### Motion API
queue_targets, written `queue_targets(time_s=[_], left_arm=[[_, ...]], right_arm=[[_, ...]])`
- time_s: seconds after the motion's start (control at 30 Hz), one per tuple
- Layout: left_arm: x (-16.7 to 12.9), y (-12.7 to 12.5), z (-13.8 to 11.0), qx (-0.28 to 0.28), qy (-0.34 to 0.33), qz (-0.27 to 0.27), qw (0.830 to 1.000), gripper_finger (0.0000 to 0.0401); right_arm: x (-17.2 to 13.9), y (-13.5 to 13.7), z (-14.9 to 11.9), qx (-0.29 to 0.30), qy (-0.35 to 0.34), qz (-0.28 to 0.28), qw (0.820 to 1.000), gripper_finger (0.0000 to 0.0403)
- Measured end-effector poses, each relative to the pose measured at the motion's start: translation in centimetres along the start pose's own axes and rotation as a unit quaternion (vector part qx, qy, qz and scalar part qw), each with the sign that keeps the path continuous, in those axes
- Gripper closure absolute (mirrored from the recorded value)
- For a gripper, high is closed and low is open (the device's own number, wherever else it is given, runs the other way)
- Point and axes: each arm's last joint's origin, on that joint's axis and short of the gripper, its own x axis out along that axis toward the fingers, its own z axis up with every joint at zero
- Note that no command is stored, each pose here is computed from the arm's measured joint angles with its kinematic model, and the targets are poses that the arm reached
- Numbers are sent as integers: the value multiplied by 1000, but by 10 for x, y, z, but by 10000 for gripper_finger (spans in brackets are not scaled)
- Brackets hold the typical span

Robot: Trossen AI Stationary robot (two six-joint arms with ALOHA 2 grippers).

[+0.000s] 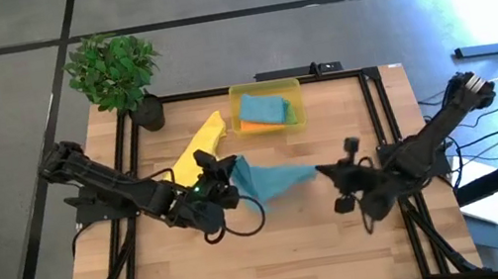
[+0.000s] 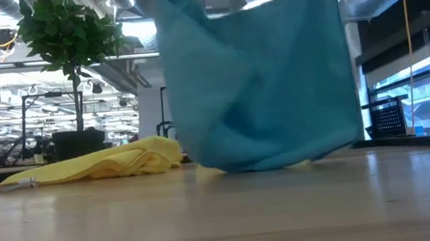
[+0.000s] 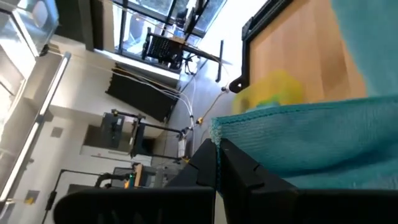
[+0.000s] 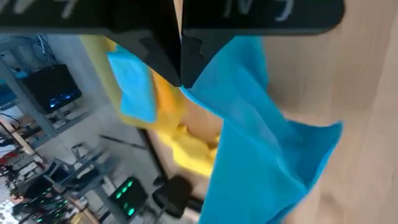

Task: Fold microfiber towels
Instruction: Fold the blue microfiber cloth

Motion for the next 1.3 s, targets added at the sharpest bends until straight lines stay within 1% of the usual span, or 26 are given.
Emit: queue_targets(time_s=[0.13,0.23,0.33,0.47,0.63,0.8,0.87,0.93,1.0,1.03,1.1,1.17,1.2,1.3], left_arm=[[-6,6,-5,7,0,-1,1000,401],[-11,10,-9,-10,1,-1,1000,401],[-18,10,-12,-18,-2,-8,1000,401],[-32,7,-11,-14,-25,-18,999,401],[-56,1,-7,-17,-62,-31,997,401],[-83,-6,-3,-71,-105,-59,990,401],[-94,-8,-1,-106,-128,-90,982,401],[-106,-9,1,-141,-154,-125,970,401],[-116,-9,3,-174,-171,-148,958,401],[-118,-9,3,-187,-173,-154,955,401],[-120,-11,0,-201,-166,-163,952,401],[-117,-12,-6,-214,-145,-175,950,401],[-113,-13,-9,-224,-130,-177,950,401],[-95,-21,-23,-239,-72,-175,953,401]], right_arm=[[-14,-19,3,22,-28,-9,999,402],[-20,-27,4,30,-42,-18,999,402],[-26,-31,5,40,-53,-12,998,402],[-33,-29,9,45,-76,6,996,403],[-50,-23,24,64,-107,60,990,403],[-69,-10,34,70,-130,123,981,403],[-75,-2,39,75,-141,160,974,403],[-83,6,43,80,-159,204,963,403],[-90,11,48,94,-180,230,952,403],[-93,12,48,97,-184,236,949,403],[-95,12,47,108,-181,233,949,403],[-93,9,41,118,-158,216,956,403],[-91,7,36,125,-140,208,960,403],[-76,-2,18,151,-67,152,975,403]])
